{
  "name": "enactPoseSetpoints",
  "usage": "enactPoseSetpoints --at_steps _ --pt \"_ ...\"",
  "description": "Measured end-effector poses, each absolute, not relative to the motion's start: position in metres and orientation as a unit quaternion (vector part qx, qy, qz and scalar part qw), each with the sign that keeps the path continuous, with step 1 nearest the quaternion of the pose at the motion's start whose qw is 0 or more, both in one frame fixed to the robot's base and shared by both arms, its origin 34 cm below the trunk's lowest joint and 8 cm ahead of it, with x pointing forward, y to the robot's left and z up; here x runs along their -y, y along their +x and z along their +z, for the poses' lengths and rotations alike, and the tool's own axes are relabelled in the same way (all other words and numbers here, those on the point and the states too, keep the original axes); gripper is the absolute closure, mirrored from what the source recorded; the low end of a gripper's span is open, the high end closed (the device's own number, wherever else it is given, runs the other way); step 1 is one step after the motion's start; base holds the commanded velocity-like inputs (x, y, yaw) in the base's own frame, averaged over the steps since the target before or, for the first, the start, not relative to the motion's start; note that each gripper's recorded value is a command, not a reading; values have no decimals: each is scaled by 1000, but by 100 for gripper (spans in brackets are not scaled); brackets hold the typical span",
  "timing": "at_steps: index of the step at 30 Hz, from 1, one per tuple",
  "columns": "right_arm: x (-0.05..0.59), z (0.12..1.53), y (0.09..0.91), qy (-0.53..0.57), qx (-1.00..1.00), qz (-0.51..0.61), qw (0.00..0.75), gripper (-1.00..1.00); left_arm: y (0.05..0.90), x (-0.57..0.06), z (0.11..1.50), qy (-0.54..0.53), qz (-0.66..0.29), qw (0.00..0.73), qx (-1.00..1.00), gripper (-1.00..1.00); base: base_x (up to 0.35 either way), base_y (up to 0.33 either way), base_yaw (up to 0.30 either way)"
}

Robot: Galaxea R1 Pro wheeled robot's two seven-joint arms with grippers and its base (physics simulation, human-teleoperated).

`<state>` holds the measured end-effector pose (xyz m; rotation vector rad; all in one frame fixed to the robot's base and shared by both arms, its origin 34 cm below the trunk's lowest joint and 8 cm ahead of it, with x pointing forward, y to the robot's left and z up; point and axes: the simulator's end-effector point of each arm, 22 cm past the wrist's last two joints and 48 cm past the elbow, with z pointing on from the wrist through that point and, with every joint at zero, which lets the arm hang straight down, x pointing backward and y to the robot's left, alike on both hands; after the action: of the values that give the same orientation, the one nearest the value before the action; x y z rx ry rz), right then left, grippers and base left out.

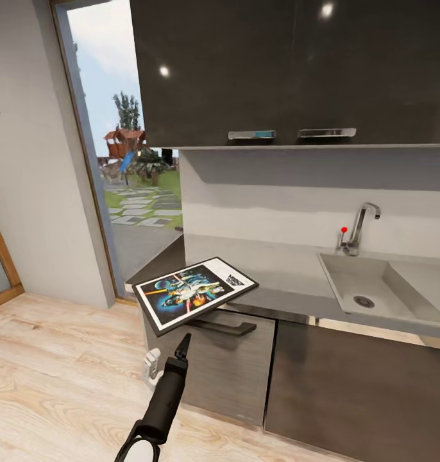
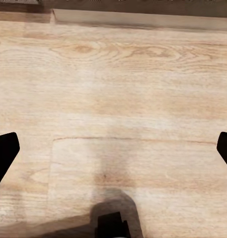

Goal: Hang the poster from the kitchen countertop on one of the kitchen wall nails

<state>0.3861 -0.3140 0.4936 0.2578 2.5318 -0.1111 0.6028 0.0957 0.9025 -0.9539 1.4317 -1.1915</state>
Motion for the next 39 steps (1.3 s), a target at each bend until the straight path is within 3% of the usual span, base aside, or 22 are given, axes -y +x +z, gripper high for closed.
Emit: enactPoseSetpoints --at_steps 39 --pt "314 494 386 97 -950 -42 293 -100 606 -112 910 -403 -488 513 -580 -100 67 0 0"
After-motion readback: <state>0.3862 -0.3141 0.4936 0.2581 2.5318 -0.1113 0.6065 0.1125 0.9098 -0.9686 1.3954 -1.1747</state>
